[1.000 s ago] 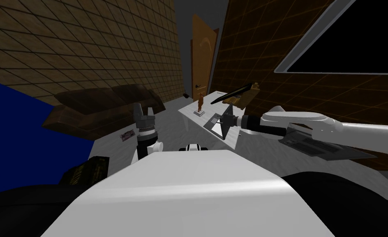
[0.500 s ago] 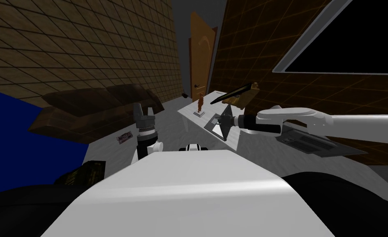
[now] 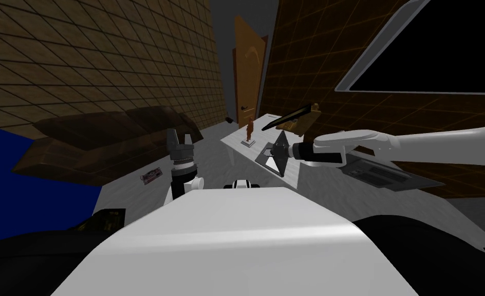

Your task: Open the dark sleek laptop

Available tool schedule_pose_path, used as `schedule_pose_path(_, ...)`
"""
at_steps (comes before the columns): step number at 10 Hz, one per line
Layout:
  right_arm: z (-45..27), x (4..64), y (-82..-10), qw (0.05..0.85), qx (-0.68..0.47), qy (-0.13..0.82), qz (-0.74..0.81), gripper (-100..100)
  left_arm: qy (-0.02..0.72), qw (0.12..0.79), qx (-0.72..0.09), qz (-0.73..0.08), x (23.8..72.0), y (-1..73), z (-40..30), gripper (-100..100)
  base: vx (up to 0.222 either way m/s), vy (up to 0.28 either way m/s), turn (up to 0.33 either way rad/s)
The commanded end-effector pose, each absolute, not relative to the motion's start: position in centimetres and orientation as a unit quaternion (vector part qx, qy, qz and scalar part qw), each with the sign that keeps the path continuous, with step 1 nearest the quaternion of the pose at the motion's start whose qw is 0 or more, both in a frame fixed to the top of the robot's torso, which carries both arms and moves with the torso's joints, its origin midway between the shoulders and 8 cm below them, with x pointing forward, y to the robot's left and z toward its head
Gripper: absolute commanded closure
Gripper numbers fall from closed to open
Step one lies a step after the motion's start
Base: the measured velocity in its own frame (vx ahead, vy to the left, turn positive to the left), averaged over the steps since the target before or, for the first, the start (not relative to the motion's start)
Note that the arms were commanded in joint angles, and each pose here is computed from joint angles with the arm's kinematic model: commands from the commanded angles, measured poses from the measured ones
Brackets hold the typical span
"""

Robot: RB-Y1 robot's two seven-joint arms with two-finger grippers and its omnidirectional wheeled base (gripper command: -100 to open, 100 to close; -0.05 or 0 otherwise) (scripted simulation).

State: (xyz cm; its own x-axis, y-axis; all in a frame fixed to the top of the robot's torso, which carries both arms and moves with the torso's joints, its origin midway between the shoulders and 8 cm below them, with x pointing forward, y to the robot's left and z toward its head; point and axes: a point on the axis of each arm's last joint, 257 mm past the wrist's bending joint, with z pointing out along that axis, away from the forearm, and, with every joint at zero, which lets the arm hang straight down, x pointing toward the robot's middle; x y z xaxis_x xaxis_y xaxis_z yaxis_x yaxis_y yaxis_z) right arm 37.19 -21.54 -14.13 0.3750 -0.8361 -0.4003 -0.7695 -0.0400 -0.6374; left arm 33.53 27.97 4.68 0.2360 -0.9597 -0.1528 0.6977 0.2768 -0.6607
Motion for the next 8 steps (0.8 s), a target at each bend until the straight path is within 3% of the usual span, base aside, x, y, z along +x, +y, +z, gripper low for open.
schedule_pose_path(1,-15.5,36.5,-21.1,0.383,-0.730,0.565,-0.031,100,0.277,0.750,-0.237,-0.553,33.5,28.0,4.7,0,0.045,0.035,-0.083)
schedule_pose_path(8,-19.3,34.0,-21.9,0.309,-0.763,0.568,-0.023,100,0.276,0.750,-0.237,-0.553,33.5,28.0,4.7,0,0.059,0.053,-0.022)
